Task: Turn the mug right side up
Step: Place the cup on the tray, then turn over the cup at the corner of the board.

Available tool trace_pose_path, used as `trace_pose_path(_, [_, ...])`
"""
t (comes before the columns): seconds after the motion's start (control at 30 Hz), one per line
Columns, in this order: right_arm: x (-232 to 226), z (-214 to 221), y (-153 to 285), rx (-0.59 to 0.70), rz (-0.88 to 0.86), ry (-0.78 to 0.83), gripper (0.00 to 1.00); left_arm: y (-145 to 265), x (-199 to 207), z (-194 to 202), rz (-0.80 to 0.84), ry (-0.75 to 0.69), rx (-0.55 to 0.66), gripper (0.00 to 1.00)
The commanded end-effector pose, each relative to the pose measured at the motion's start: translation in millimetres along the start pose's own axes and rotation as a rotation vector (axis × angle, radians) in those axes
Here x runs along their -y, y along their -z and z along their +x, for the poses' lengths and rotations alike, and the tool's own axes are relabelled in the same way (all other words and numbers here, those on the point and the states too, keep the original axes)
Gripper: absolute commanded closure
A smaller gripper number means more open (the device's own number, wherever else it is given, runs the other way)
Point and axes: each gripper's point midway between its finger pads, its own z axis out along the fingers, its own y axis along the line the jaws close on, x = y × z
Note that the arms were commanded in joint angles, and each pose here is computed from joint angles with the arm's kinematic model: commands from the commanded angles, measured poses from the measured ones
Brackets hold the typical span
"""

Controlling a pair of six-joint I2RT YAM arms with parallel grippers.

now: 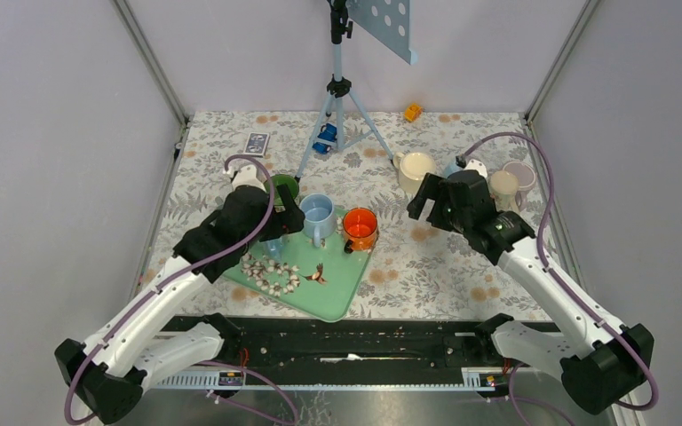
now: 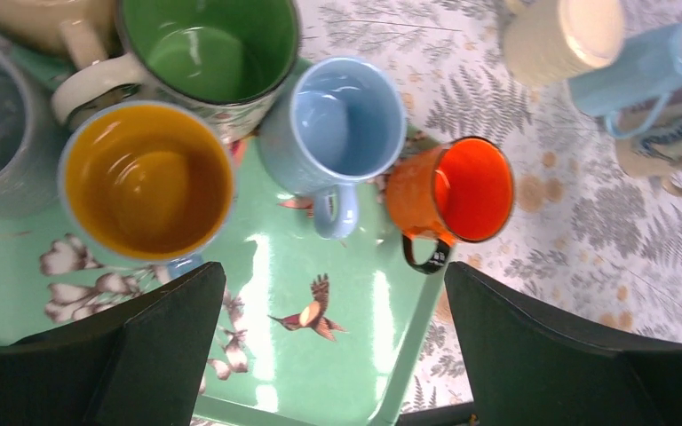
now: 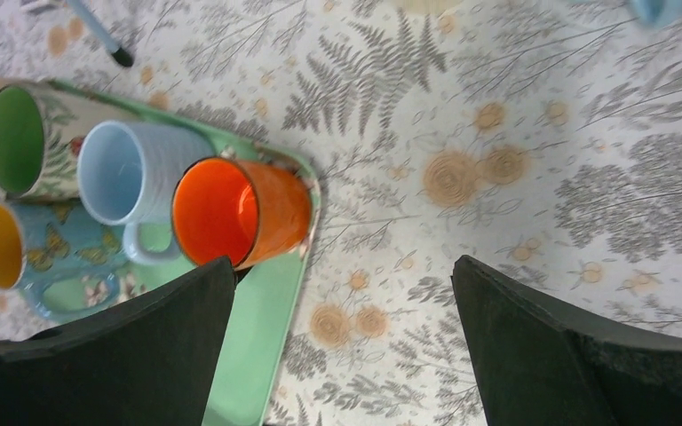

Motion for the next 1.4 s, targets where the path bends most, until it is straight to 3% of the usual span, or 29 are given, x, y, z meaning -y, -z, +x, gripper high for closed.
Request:
trace_pose_path(0.0, [16.4, -32.4, 1.4, 0.116, 0.129, 0.045, 0.00, 10.5, 40.7, -19.2, 0.175, -0.056, 0.008, 0.01])
trace_pose_path(0.37, [116.8, -89.4, -6.9, 0.239, 0.361, -0.132, 0.00, 5.8, 77.5, -9.5, 0.359, -0.120, -0.057, 0.01])
trace_pose_path(0.67, [167.7, -140.9, 2.8, 0.430, 0.373, -0.327, 0.00, -8.8, 69.8, 12.9, 0.364, -0.169, -0.102, 0.01])
trace_pose_path(1.03, [224.1, -164.4, -17.5, 0.498, 0.170, -0.634, 0.00, -25.4, 51.6, 31.5, 0.326, -0.214, -0.108, 0.01])
trace_pose_path(1.37, [245.7, -165.1, -36.2, 0.517, 0.091, -0.734, 0.00, -22.3, 51.7, 24.7, 0.335, -0.208, -0.084, 0.01])
